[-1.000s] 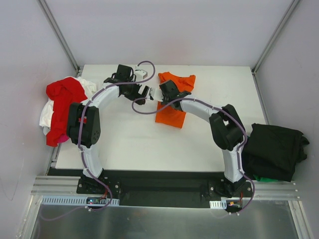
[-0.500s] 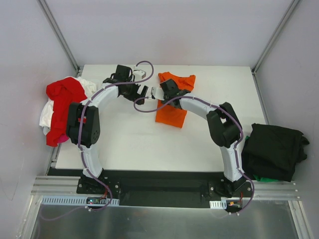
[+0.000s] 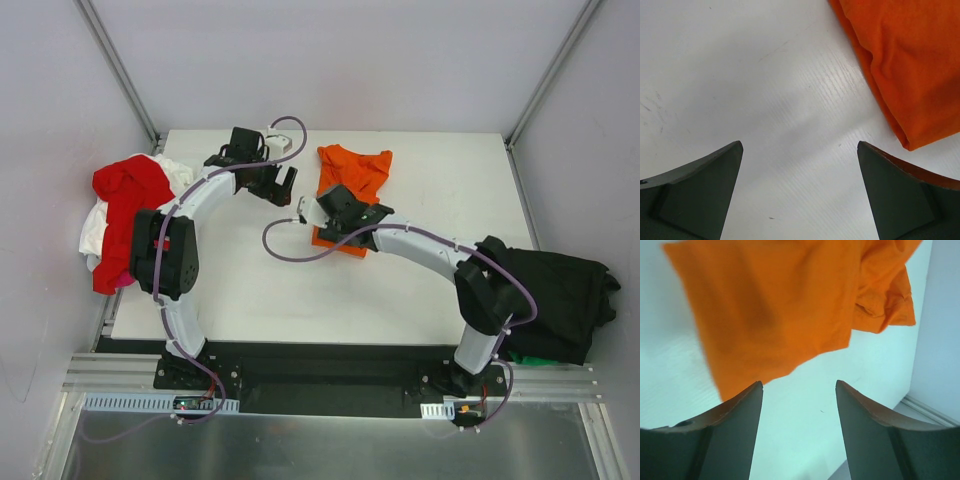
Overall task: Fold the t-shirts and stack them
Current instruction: Fold the folded rectangular tshirt in 1/3 of the way, then grab one side of the 2/3 rectangular tshirt with right arm
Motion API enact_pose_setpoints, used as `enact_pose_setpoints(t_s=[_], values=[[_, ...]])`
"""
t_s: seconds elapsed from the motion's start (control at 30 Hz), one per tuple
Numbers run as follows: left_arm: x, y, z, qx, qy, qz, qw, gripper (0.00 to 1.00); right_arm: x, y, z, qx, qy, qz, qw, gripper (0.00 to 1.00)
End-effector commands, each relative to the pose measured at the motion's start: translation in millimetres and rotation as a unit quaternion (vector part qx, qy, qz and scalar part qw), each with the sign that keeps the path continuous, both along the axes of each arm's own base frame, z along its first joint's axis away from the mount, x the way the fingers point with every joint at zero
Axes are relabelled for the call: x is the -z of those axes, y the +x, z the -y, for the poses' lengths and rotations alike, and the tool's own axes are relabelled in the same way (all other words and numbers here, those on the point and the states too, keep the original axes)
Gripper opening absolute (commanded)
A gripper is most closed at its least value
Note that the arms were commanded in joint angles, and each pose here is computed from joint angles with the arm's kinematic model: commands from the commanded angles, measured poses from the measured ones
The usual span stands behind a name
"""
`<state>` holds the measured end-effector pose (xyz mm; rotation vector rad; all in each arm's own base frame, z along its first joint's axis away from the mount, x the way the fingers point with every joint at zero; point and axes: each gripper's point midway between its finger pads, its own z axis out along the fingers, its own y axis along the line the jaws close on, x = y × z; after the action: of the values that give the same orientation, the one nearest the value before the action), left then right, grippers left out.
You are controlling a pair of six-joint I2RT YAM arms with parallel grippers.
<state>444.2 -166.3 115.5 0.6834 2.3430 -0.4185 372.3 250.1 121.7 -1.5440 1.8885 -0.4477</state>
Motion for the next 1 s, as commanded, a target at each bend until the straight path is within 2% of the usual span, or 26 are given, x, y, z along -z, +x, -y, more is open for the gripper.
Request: enact_pose_setpoints(t_s=[0.0,0.23,0.6,0.97], values=[[-30,11,4,-0.007,-0.016,0.033,0.999,0.99,3,-39,-8,0.002,0.023,-0.034,0.999,0.64],[-20,12,-1,-0.010,0.002,0.031,0.999,0.99,35,-56,-19,-0.014,0.017,-0.074,0.997,0.67],[-8,10,-3,-0.008,0.009,0.020,1.000,1.00,64,-58,-30,-0.024,0.012,-0.109,0.994,0.70],[-1,9,-6,-0.006,0.018,0.017,1.000,0.99,84,-47,-28,-0.029,-0.002,-0.121,0.992,0.66]])
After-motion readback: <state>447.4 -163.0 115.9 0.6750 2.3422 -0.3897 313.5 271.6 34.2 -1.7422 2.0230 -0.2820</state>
